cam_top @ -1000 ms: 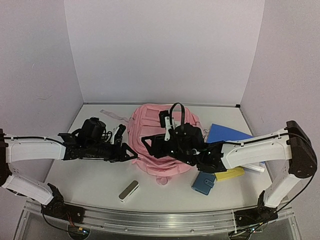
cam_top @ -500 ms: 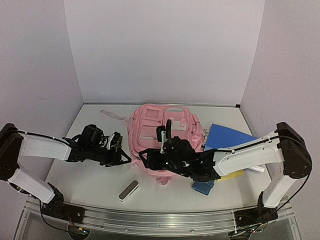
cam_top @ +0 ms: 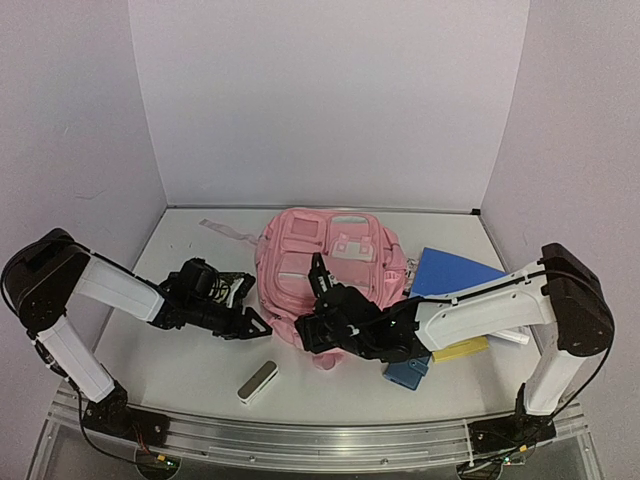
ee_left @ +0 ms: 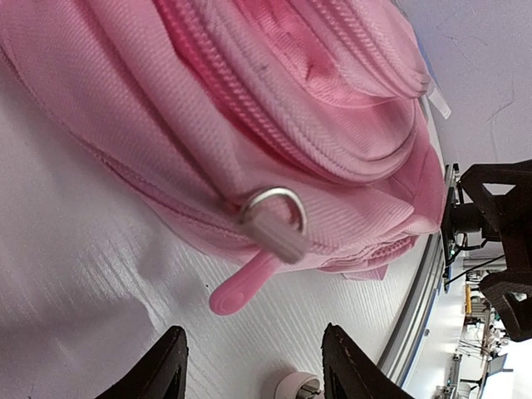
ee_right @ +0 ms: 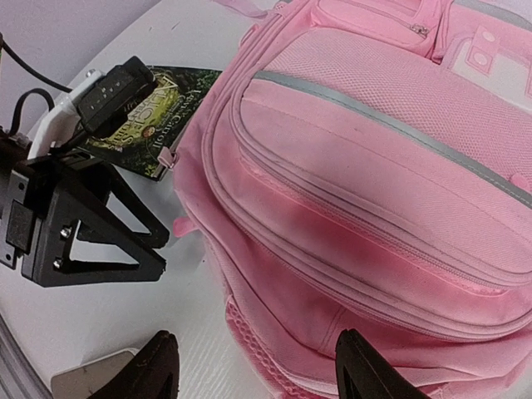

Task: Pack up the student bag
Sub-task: Unzip the student bag at the center of the board.

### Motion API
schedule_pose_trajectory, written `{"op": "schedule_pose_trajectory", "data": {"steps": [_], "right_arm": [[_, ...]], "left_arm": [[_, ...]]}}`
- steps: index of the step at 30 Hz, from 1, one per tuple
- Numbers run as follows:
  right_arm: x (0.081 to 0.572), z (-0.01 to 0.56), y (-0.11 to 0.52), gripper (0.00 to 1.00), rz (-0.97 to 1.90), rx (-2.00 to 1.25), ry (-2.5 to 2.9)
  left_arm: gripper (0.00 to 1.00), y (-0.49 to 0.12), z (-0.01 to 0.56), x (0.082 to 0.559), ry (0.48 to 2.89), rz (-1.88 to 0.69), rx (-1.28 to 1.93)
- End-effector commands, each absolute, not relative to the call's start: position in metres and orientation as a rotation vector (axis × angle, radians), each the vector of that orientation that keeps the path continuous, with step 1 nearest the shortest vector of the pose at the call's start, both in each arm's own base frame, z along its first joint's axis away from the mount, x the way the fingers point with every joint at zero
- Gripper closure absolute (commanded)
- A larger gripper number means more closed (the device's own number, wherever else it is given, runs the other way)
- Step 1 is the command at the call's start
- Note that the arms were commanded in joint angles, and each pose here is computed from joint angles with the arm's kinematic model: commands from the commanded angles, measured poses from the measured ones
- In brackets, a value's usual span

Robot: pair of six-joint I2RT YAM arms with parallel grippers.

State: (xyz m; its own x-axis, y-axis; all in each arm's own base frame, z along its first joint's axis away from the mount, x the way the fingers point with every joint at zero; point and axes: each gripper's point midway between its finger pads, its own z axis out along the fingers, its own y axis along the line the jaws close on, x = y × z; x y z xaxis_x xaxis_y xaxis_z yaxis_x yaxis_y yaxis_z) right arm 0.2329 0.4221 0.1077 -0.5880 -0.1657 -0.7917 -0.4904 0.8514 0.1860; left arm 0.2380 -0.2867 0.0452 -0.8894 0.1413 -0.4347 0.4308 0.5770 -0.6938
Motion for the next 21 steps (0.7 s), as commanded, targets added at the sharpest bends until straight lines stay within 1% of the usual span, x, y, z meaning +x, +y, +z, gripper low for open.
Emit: {"op": "schedule_pose_trajectory", "data": {"steps": [1,9,14,16,21], "right_arm": [[0.239,0.117,0.425,0.39,0.456,-0.507,2.159],[0.245,0.107,0.430,0.39,0.406,-0.548,2.159],[0.252,0.100,0.431,0.38,0.372,-0.566,2.167],[0.256,0.095,0.430,0.39,0.353,-0.564,2.176],[0.266,0.085,0.427,0.44,0.314,-0.553,2.199]], "left_arm": [[0.46,-0.297,0.062,0.252,2.363,-1.250,0.513],[0.51,-0.297,0.056,0.262,2.361,-1.206,0.506],[0.55,-0.302,0.059,0.264,2.336,-1.232,0.513],[0.56,-0.303,0.058,0.265,2.339,-1.237,0.516],[0.59,-0.305,0.057,0.268,2.332,-1.234,0.520]]}}
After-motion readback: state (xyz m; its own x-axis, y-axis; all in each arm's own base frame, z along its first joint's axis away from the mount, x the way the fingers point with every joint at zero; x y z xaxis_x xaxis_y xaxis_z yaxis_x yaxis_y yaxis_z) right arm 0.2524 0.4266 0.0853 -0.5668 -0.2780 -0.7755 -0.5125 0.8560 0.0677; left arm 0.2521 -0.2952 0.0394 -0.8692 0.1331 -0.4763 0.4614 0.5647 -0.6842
